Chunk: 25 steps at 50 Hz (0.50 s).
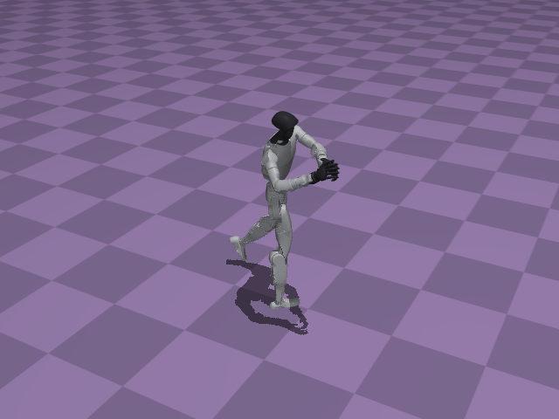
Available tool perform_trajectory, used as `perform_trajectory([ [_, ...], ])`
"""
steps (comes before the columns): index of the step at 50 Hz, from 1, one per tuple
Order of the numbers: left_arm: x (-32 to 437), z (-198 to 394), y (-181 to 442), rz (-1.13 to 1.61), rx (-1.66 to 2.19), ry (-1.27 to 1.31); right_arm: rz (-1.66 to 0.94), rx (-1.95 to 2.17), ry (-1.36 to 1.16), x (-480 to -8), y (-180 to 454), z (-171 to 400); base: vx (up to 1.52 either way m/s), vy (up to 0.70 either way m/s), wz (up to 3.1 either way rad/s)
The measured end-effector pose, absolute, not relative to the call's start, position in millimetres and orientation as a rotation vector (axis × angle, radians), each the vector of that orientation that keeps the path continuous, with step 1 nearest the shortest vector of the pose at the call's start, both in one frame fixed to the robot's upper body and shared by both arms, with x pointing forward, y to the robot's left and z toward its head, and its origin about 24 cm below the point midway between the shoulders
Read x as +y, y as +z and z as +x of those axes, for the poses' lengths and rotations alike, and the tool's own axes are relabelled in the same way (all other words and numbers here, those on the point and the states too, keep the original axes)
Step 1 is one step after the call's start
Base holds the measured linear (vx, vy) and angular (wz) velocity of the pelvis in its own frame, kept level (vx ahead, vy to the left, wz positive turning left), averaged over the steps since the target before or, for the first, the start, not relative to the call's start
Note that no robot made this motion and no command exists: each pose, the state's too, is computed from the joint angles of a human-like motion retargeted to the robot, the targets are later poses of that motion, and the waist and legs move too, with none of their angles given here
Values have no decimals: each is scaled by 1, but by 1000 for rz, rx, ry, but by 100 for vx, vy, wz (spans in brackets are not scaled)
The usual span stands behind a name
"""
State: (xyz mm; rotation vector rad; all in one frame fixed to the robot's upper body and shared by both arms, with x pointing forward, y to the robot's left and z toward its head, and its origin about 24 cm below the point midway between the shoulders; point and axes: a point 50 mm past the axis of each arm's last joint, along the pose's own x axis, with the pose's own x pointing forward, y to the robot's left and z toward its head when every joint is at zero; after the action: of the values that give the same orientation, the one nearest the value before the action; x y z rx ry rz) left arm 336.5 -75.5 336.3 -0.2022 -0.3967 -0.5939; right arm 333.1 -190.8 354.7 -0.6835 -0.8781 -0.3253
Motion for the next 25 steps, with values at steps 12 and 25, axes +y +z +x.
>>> perform_trajectory([
  [12, -30, 339, 317, -446, -381, -550, -653, -890, -112, -145, 336, 334, -22, 2, 158],
  [25, 31, 355, 246, -737, -204, -401, -761, -747, 206, -84, 283, 345, -9, 28, 183],
])
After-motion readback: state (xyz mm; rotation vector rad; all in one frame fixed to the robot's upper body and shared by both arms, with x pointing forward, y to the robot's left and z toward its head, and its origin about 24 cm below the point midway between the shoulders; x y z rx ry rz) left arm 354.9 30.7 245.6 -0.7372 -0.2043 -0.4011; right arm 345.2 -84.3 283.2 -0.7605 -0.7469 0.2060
